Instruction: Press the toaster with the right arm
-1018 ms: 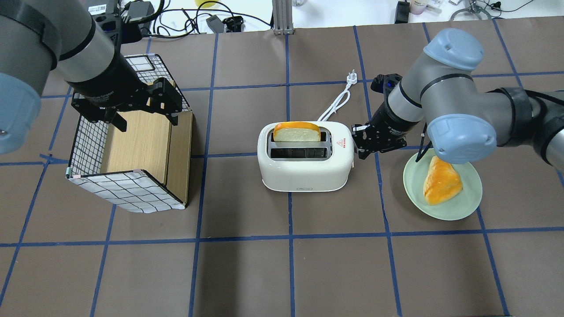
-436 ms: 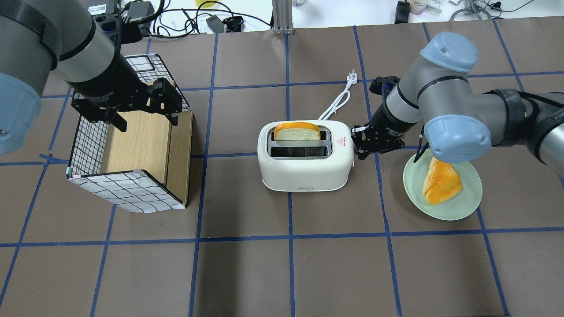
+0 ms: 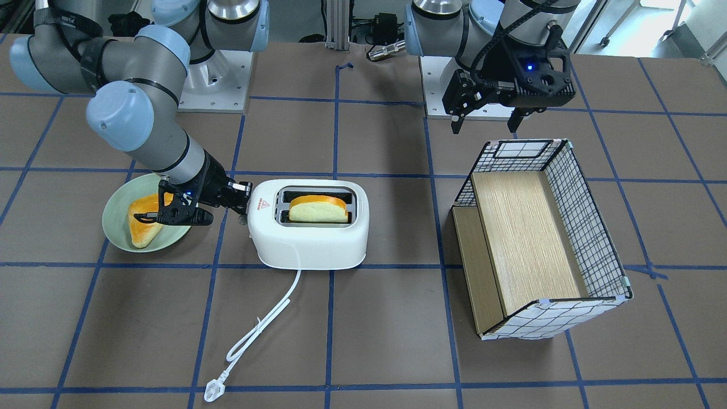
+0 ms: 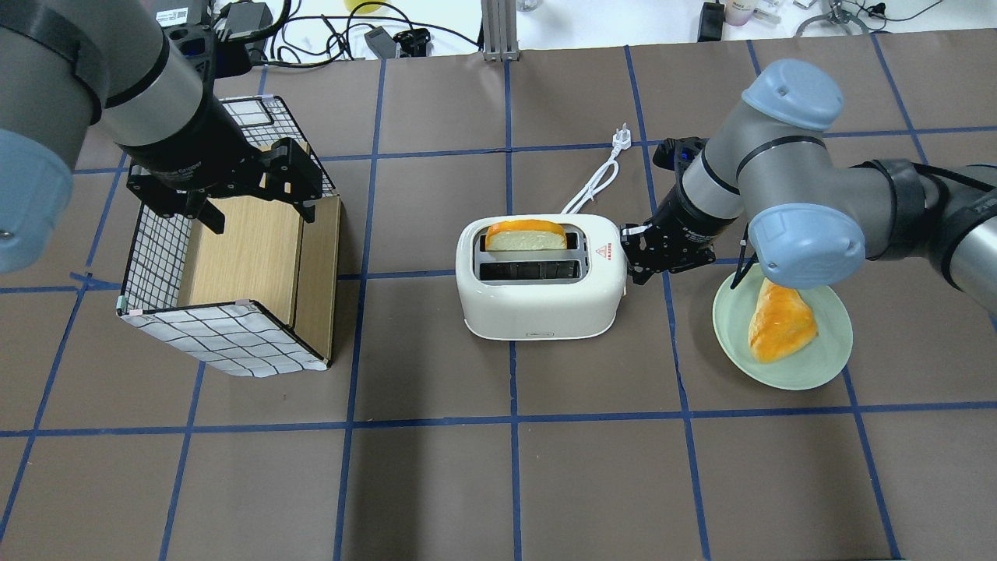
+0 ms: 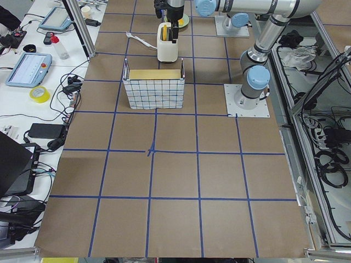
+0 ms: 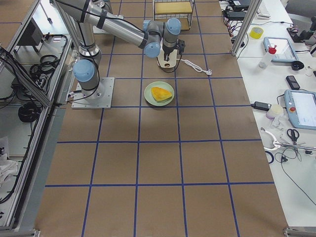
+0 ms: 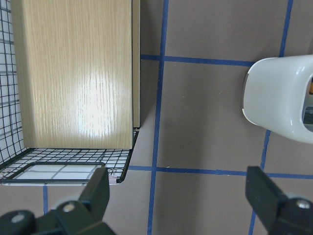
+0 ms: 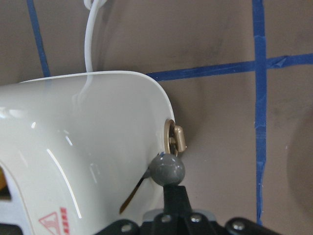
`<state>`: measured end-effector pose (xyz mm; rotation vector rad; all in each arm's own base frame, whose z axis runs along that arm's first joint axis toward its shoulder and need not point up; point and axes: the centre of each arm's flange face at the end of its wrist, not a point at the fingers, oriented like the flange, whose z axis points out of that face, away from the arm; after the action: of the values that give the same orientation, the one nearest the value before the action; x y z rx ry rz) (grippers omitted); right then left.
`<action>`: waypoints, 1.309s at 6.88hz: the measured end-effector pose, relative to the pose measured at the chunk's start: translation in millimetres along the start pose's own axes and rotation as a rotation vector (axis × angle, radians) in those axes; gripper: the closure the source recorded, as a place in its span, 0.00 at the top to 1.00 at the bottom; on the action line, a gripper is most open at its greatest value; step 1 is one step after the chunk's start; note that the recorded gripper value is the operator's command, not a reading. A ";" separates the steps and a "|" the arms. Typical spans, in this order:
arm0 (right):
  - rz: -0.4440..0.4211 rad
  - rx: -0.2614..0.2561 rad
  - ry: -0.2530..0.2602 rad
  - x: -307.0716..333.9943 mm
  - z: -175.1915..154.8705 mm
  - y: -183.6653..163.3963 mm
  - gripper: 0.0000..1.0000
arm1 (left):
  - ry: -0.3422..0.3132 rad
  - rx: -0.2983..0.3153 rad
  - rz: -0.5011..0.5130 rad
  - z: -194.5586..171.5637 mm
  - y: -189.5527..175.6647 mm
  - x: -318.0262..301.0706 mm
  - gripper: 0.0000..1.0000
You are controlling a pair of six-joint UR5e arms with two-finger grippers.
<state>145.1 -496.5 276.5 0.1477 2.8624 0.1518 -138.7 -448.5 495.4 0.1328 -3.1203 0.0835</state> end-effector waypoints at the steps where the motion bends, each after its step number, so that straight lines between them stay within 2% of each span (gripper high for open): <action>1: 0.000 -0.001 -0.001 0.5 0.7 -0.5 0.00 | -0.001 0.000 0.000 0.0 0.0 -0.1 1.00; 4: 0.002 0.003 0.000 0.6 0.3 -1.5 0.00 | 0.000 0.000 0.000 0.0 0.0 0.0 1.00; 5: 0.008 0.009 0.004 0.3 -3.2 -2.0 0.13 | 0.000 0.000 0.000 -0.1 0.0 0.0 1.00; 6: 0.014 0.020 0.012 -0.1 -10.2 -1.6 0.82 | 0.000 0.000 0.000 -0.2 -0.1 0.0 1.00; 7: 0.018 0.036 0.019 -0.9 -18.8 0.0 1.00 | 0.000 0.001 0.000 -0.3 -0.1 0.1 1.00; 8: 0.025 0.059 0.031 -1.8 -29.6 1.4 1.00 | 0.000 0.001 0.000 -0.4 -0.1 0.0 1.00; 9: 0.034 0.087 0.064 -2.2 -47.3 3.7 1.00 | -0.001 0.001 0.000 -0.4 -0.1 0.0 1.00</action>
<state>134.6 -497.3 322.8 0.2122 2.9330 0.0386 -138.7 -448.6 495.8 0.1329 -3.1208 0.0847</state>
